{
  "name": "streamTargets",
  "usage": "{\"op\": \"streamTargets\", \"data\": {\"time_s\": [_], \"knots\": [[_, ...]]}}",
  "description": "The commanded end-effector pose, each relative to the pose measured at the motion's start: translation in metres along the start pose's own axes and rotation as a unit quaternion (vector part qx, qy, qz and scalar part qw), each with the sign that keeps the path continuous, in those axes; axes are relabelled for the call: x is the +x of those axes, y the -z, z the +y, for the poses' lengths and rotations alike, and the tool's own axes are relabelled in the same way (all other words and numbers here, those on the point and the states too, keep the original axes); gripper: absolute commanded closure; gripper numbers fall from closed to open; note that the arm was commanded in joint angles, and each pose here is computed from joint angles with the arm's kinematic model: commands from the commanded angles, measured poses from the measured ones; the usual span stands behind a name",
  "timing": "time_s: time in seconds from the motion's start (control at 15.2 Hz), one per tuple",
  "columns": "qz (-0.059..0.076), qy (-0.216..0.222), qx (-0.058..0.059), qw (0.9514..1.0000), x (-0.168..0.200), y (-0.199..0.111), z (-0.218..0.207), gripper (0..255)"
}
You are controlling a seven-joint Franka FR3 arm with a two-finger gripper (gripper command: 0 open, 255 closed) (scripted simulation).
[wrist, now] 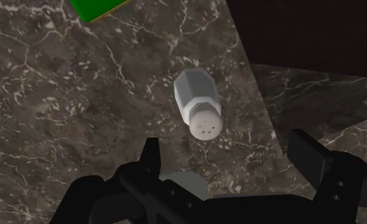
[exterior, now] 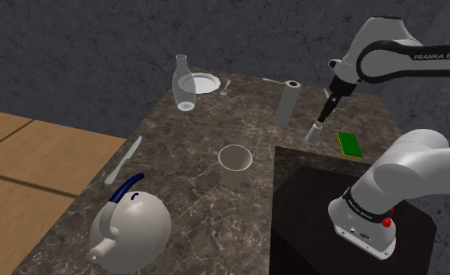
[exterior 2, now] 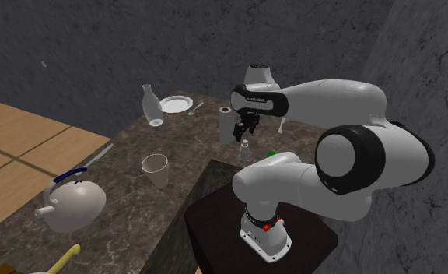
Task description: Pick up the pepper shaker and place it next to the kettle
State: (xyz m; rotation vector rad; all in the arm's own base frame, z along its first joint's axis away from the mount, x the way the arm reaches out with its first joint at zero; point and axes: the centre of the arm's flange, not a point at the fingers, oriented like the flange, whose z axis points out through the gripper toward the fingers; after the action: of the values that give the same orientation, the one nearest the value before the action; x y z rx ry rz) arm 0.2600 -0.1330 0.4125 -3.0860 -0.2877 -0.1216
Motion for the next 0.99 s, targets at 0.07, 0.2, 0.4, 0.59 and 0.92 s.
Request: {"op": "streamTargets", "data": {"time_s": [0.07,0.2,0.4,0.59,0.92], "knots": [[0.002,0.008,0.005,1.0,-0.008,-0.024,0.012,0],[0.002,0.008,0.005,1.0,-0.008,-0.035,0.012,0],[0.002,0.008,0.005,1.0,-0.008,-0.051,0.012,0],[0.002,0.008,0.005,1.0,-0.008,-0.064,0.012,0],[0.002,0.008,0.005,1.0,-0.008,-0.064,0.012,0]]}}
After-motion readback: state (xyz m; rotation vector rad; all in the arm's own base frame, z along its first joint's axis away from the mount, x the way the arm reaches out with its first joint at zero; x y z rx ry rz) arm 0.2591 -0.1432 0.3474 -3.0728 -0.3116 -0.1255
